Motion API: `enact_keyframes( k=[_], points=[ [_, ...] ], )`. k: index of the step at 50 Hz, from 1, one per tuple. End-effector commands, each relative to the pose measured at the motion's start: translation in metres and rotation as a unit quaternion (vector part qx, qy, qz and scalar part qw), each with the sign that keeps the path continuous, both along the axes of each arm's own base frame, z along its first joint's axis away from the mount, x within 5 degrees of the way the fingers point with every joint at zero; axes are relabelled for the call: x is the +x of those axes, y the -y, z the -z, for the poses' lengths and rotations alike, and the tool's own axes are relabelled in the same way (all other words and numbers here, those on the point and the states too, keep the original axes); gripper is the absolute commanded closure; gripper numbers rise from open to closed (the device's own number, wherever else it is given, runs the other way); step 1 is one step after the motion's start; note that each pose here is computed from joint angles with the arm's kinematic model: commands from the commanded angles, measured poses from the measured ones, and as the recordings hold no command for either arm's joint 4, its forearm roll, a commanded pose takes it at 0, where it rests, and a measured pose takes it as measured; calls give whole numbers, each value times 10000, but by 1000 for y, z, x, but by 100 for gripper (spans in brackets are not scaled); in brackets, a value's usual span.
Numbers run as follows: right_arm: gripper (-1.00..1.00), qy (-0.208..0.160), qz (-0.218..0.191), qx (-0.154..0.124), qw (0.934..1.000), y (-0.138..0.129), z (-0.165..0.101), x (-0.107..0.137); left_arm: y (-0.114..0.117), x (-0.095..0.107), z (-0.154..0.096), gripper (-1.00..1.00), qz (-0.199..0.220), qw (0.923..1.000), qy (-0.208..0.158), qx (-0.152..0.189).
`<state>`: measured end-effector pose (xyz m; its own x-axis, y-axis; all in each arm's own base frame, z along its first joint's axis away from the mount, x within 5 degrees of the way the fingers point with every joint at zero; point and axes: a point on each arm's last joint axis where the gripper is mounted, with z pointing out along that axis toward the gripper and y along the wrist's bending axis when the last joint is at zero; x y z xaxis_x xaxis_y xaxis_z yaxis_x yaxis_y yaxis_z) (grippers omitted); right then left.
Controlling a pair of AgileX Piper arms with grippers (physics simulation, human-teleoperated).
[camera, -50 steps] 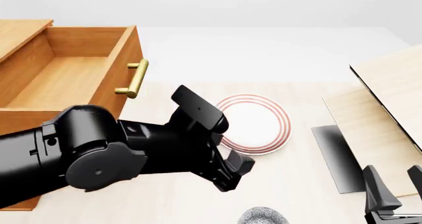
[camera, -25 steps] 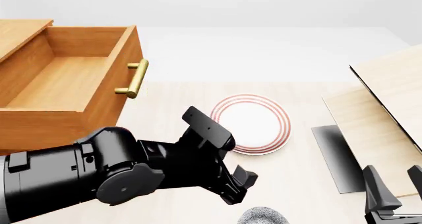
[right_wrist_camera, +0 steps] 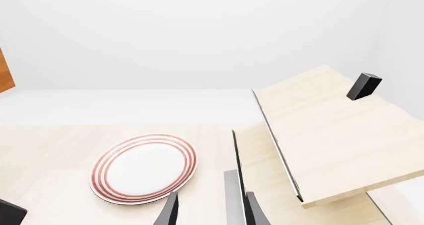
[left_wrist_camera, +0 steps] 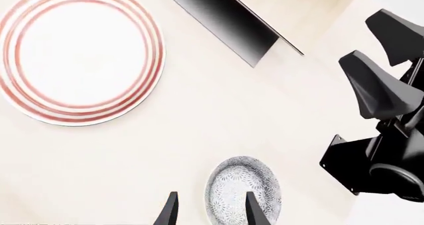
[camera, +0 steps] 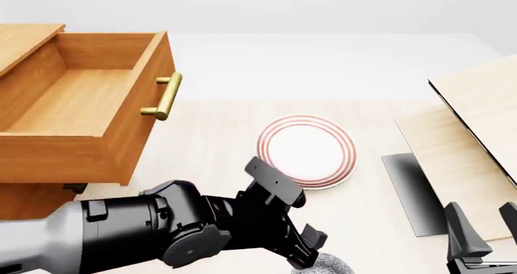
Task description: Open the top drawer of the cabinet and put the bowl in it.
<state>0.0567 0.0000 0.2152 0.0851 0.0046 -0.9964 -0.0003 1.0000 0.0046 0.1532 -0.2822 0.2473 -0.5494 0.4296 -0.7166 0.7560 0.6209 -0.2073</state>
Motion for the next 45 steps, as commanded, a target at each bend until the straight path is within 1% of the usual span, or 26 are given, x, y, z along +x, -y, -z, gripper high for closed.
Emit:
enact_keyframes(
  k=[1,7,14,16,20,21,27,36,45],
  points=[
    [-100,1,0,-6,10000,0,0,0,3,-1,19,-100,-58,9999,-131,33],
    [-100,3,0,-5,10000,0,0,0,13,-2,30,-100,-16,9997,-211,76],
    [-100,2,1,-5,10000,0,0,0,9,0,39,-100,-91,9995,-257,131],
    [-100,2,0,-5,10000,0,0,0,11,-1,39,-100,-77,9996,-267,101],
    [-100,2,1,-6,10000,0,0,0,14,-1,47,-100,-74,9994,-305,134],
    [-100,3,1,-6,10000,0,0,0,12,-1,46,-100,-108,9994,-300,108],
    [-100,3,1,-6,10000,0,0,0,13,0,52,-100,-118,9992,-335,158],
    [-100,3,0,-5,10000,0,0,0,24,-3,66,-100,-63,9988,-432,234],
    [-100,2,1,-6,10000,0,0,0,24,-3,74,-100,-113,9985,-487,216]
  ],
)
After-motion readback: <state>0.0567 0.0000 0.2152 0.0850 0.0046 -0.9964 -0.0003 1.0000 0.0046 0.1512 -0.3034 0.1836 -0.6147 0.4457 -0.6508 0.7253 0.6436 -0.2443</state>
